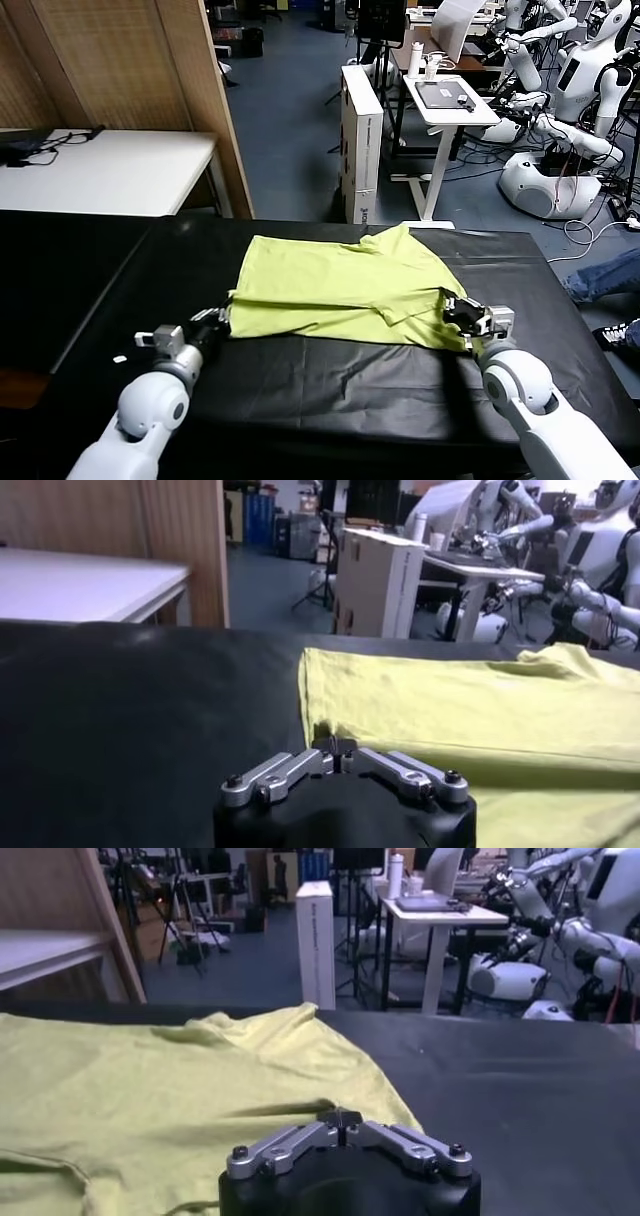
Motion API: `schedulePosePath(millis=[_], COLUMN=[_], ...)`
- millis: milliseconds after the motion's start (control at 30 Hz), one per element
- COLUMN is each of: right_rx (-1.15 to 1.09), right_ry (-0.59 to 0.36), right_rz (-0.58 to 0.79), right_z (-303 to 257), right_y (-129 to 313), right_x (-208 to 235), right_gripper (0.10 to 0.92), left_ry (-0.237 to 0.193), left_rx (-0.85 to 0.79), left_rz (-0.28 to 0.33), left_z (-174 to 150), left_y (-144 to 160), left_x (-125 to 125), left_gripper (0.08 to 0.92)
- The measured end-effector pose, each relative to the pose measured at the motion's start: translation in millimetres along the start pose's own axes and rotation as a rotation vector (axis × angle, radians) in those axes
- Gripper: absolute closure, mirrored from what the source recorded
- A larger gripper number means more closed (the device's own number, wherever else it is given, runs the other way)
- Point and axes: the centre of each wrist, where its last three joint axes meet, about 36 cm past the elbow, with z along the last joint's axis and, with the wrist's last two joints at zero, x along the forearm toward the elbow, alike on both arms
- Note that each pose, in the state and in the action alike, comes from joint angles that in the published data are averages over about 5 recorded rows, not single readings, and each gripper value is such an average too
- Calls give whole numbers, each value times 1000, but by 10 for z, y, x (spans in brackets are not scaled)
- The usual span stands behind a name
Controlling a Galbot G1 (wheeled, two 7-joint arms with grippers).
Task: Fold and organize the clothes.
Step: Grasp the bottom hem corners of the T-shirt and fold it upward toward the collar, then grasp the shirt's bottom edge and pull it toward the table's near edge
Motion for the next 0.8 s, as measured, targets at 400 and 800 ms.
schedulePosePath(millis=[400,800], right_rx=[91,121], right_ry=[99,127], right_rz=[-53,0], right_z=[-88,-22], right_y=[-123,-271], right_x=[595,856], right_gripper=[115,207], left_ry=[35,81], left_rx=[10,36], left_rz=[-10,-9], left_z=[8,281], left_y=[11,-153], left_x=[278,663], left_gripper=[127,93])
